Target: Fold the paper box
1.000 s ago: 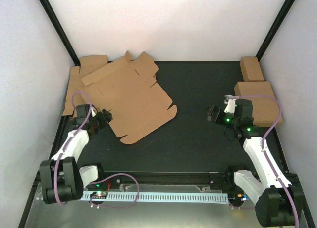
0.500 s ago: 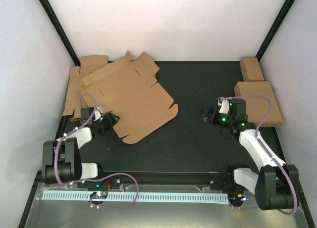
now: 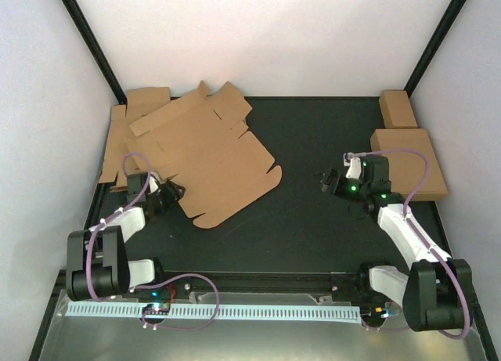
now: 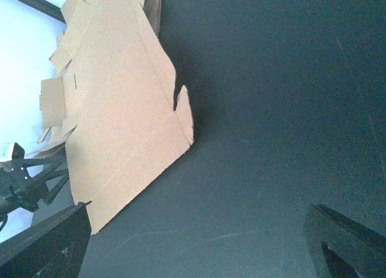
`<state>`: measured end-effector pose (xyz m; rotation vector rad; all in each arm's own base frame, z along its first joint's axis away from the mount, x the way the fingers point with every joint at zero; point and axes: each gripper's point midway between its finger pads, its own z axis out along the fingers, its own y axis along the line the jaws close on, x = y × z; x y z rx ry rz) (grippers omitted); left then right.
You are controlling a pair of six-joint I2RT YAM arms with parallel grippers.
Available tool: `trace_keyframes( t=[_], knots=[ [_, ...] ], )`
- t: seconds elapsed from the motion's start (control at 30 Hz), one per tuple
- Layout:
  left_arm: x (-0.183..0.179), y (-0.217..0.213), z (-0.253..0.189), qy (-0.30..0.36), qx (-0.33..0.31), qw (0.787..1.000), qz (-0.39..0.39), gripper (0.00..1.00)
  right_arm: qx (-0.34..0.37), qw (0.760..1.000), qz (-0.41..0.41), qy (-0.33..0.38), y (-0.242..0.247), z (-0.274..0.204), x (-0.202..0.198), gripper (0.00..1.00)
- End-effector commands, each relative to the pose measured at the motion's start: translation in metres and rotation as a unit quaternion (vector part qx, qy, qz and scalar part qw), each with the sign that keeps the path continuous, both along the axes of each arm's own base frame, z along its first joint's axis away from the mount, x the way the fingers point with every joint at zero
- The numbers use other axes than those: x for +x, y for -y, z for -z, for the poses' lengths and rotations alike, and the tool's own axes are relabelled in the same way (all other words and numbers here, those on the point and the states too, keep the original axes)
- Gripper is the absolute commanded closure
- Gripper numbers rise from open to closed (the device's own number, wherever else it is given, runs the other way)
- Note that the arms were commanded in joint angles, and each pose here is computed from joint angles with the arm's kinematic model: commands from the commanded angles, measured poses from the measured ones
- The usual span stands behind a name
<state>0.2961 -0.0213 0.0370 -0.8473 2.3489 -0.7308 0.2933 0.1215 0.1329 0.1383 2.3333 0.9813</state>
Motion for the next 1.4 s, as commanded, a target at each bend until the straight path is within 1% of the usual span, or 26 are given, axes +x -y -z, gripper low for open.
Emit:
trace_keyframes(
  t=[0.0,0.07,0.13,0.2,0.23,0.27,0.37,0.43,0.5,0.63,0.73,0.8,0.87,1.03,1.13,1.23,1.27,1.37],
  knots=[
    [0.009,0.016,-0.003,0.028,-0.055,0.998,0.021,0.47,0.013,1.000,-0.015,0.017,-0.007,-0.015,0.004,0.00],
    [0.015,0.028,-0.007,0.041,-0.090,0.994,0.046,0.59,0.019,1.000,-0.020,0.014,-0.010,-0.015,0.002,0.00],
    [0.019,0.042,-0.017,0.061,-0.127,0.987,0.083,0.74,0.030,0.999,-0.034,0.012,-0.018,-0.017,-0.002,0.00],
    [0.021,0.050,-0.023,0.067,-0.148,0.982,0.099,0.90,0.040,0.998,-0.041,0.008,-0.027,-0.017,-0.008,0.01],
    [0.020,0.054,-0.026,0.068,-0.155,0.980,0.103,0.95,0.044,0.998,-0.044,0.005,-0.032,-0.016,-0.011,0.01],
    [0.019,0.057,-0.031,0.074,-0.161,0.978,0.107,0.98,0.050,0.998,-0.048,0.001,-0.037,-0.015,-0.015,0.01],
    [0.011,0.066,-0.047,0.087,-0.176,0.975,0.103,0.98,0.072,0.996,-0.043,-0.024,-0.051,-0.006,-0.025,0.01],
    [0.005,0.069,-0.063,0.104,-0.187,0.973,0.085,0.99,0.080,0.996,-0.029,-0.038,-0.057,0.001,-0.029,0.06],
    [0.000,0.068,-0.076,0.118,-0.201,0.971,0.057,0.98,0.080,0.996,-0.010,-0.044,-0.060,0.008,-0.032,0.06],
    [-0.009,0.063,-0.101,0.144,-0.216,0.966,-0.005,0.99,0.120,0.991,0.010,-0.064,-0.068,0.015,-0.037,0.06],
    [-0.017,0.061,-0.113,0.154,-0.227,0.961,-0.047,0.98,0.140,0.987,0.014,-0.079,-0.078,0.016,-0.040,0.06],
    [-0.023,0.064,-0.116,0.156,-0.246,0.955,-0.062,0.98,0.154,0.984,0.010,-0.089,-0.090,0.016,-0.045,0.06],
    [-0.029,0.070,-0.117,0.151,-0.264,0.950,-0.063,0.98,0.174,0.981,-0.004,-0.088,-0.104,0.011,-0.049,0.06],
    [-0.040,0.099,-0.116,0.117,-0.292,0.949,-0.027,0.98,0.213,0.973,-0.021,-0.085,-0.127,-0.001,-0.050,0.06],
    [-0.045,0.115,-0.117,0.105,-0.302,0.948,-0.005,0.99,0.219,0.971,-0.020,-0.089,-0.133,-0.008,-0.046,0.08],
    [-0.049,0.127,-0.120,0.104,-0.305,0.947,0.005,0.98,0.215,0.971,-0.008,-0.108,-0.135,-0.010,-0.042,0.11],
    [-0.050,0.131,-0.121,0.105,-0.309,0.945,0.006,0.99,0.214,0.969,-0.003,-0.119,-0.135,-0.008,-0.042,0.13],
    [-0.056,0.142,-0.120,0.101,-0.315,0.944,0.008,0.98,0.243,0.960,0.005,-0.139,-0.135,-0.013,-0.045,0.29]
  ],
)
